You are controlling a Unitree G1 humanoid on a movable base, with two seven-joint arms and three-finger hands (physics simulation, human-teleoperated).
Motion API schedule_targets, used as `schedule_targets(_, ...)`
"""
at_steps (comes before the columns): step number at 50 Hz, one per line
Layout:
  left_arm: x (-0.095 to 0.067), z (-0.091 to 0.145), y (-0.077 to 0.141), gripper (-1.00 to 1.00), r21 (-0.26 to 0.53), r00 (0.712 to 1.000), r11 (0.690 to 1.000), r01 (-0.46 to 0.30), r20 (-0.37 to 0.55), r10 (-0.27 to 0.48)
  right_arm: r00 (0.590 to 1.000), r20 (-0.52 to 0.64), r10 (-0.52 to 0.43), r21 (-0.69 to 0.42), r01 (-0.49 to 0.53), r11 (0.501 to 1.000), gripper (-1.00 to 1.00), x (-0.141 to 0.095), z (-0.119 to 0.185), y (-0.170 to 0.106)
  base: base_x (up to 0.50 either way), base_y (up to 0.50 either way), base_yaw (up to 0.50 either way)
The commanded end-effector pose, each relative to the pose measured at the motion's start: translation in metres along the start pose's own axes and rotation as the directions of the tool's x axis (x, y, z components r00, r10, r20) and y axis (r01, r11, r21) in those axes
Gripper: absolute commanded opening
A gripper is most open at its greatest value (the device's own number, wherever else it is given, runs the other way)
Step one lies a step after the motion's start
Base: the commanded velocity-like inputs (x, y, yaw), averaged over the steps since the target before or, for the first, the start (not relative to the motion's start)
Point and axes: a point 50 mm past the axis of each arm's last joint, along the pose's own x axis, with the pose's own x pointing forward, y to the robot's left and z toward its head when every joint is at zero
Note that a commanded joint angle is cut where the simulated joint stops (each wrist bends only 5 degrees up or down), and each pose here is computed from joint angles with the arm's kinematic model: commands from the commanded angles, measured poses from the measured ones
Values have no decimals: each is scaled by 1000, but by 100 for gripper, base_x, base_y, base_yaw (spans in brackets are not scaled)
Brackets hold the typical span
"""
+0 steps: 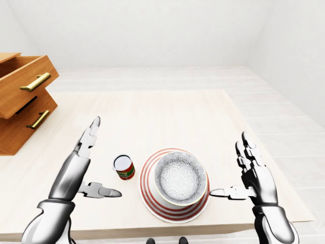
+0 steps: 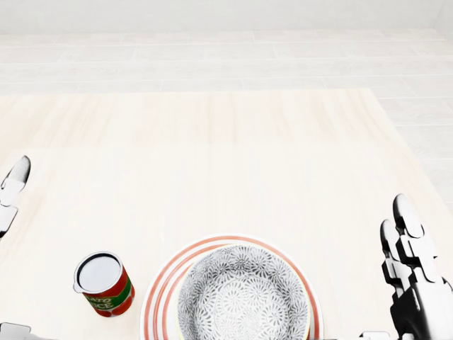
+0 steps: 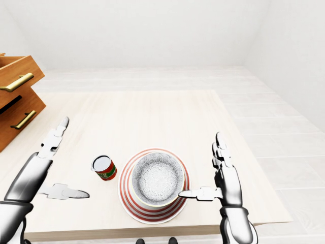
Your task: Put the bowl on the plate.
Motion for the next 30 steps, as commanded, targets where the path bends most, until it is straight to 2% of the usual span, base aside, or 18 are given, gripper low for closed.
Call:
schedule_targets(1,-2,-6,8,100,-68,999,997,-34,14,35,1000,30,-10,-24,11,1000,100,-3,9,-4,0,0,0)
schedule_targets(14,-9,-8,17,100,-64,999,997,-38,14,39,993,114,-25,-84,35,996,100,-8,31,-14,0,0,0)
schedule_targets(30,-6,-5,27,100,-16,999,999,-42,32,43,976,217,-24,-161,60,985,100,-15,58,-24,0,0,0)
